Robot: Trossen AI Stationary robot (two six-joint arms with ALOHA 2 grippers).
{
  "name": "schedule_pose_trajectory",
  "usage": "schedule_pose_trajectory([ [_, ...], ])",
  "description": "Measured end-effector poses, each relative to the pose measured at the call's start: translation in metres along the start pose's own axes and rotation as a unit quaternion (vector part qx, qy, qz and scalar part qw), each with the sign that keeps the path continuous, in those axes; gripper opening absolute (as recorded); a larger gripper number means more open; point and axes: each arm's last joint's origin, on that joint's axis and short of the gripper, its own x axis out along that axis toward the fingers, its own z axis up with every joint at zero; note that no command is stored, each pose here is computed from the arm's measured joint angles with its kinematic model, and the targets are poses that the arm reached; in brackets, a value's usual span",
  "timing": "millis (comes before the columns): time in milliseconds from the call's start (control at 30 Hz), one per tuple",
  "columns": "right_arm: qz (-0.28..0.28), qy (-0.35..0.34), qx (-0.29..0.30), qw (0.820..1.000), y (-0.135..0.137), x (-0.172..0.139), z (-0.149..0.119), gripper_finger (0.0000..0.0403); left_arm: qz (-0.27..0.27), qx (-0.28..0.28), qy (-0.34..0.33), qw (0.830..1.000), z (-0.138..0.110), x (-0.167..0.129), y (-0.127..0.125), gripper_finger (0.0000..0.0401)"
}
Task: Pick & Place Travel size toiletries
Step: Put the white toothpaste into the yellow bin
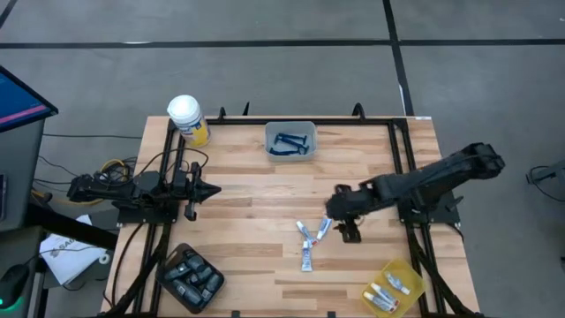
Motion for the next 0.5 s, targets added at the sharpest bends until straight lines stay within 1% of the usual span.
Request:
schedule_pose_trajectory([
  [100,-0.006,0.019,-0.083,0.996,-0.007,0.017,0.01,0.0241,0.0,0.0,0.0,1.0,0.0,0.0,0.0,0.0008],
  [200,-0.006,0.036,-0.156,0.987,-0.009,0.031,0.022,0.0249,0.0,0.0,0.0,1.0,0.0,0.0,0.0,0.0008],
  [300,-0.003,0.048,-0.205,0.978,-0.008,0.044,0.035,0.025,0.0,0.0,0.0,1.0,0.0,0.0,0.0,0.0008],
  [400,0.001,0.045,-0.243,0.969,-0.006,0.051,0.047,0.0249,0.0,0.0,0.0,1.0,0.0,0.0,0.0,0.0008],
  [500,0.019,0.044,-0.273,0.961,-0.004,0.057,0.054,0.0249,0.0,0.0,0.0,1.0,0.0,0.0,0.0,0.0008],
])
